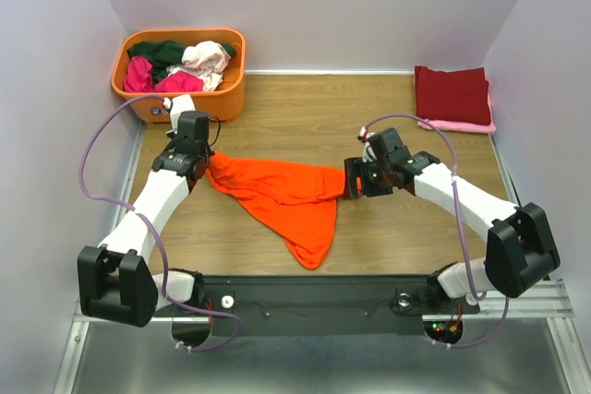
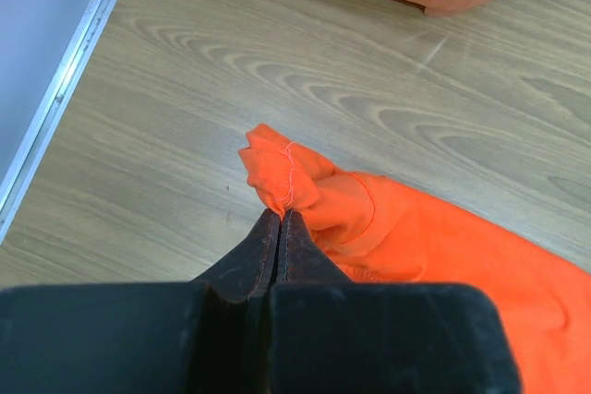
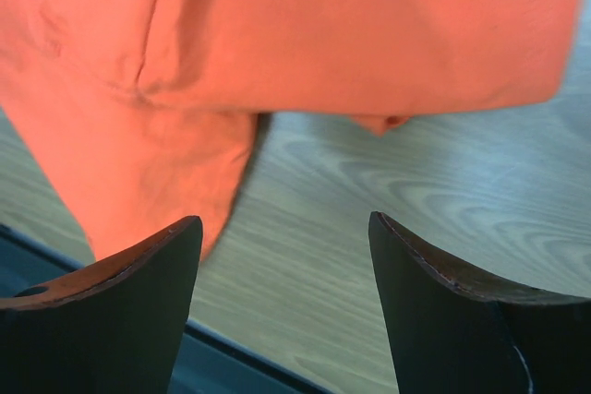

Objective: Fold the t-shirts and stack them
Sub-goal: Move the tshirt to the center of the board, then flatten the tshirt out

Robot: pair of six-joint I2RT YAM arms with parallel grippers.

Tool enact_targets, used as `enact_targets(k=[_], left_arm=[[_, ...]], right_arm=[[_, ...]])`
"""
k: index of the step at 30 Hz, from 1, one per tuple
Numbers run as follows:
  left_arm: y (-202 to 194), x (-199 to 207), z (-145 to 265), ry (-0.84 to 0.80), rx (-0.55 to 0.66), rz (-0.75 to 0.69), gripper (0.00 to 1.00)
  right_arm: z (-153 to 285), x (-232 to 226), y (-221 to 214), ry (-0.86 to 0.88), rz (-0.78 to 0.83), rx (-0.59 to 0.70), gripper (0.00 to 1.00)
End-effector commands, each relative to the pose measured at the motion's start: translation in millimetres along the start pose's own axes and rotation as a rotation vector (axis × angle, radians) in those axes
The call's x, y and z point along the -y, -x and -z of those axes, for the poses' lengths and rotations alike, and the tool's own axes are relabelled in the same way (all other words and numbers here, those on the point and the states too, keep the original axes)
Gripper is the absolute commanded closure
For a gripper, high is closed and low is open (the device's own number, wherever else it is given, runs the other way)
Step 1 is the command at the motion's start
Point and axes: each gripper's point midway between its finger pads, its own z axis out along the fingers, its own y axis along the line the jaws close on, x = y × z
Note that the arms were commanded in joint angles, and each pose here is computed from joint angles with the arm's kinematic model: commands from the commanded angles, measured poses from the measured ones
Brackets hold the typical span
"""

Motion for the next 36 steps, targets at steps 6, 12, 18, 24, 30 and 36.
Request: enact_targets(k=[6,12,18,24,30,36], left_arm=[[10.8,-18.8,2.1,0.083,0.051,-0.038,0.81],[4.2,-16.8,2.9,0.086,0.004,-0.129,0.12],[11.2,93.2,56.0,-0.226,0.066,-0.254,0.11],[-28.6,259.5,138.7,-0.628,0.073,-0.442,0.19],[-81.1,370.2,181.9,-0.784,0.145,-0.732,0.28],[-122.1,433.4,185.3,-0.903,0.16,-0.857,0.36]], right_arm=[[-9.4,-5.7,7.9,-0.081,0.07,0.063,0.32],[0.3,20.4,16.1,-0.23,0.036,0.127,0.32],[18.5,81.4,22.4,-0.328,-0.204,0.165,0.27],[46.1,148.6,19.4,-0.383,-0.465,0.225,0.15],[60.4,203.9,1.7,-0.44,-0.706,0.254,0.07],[66.9,232.2,-7.6,-0.4,-0.906,0.314,0.08]])
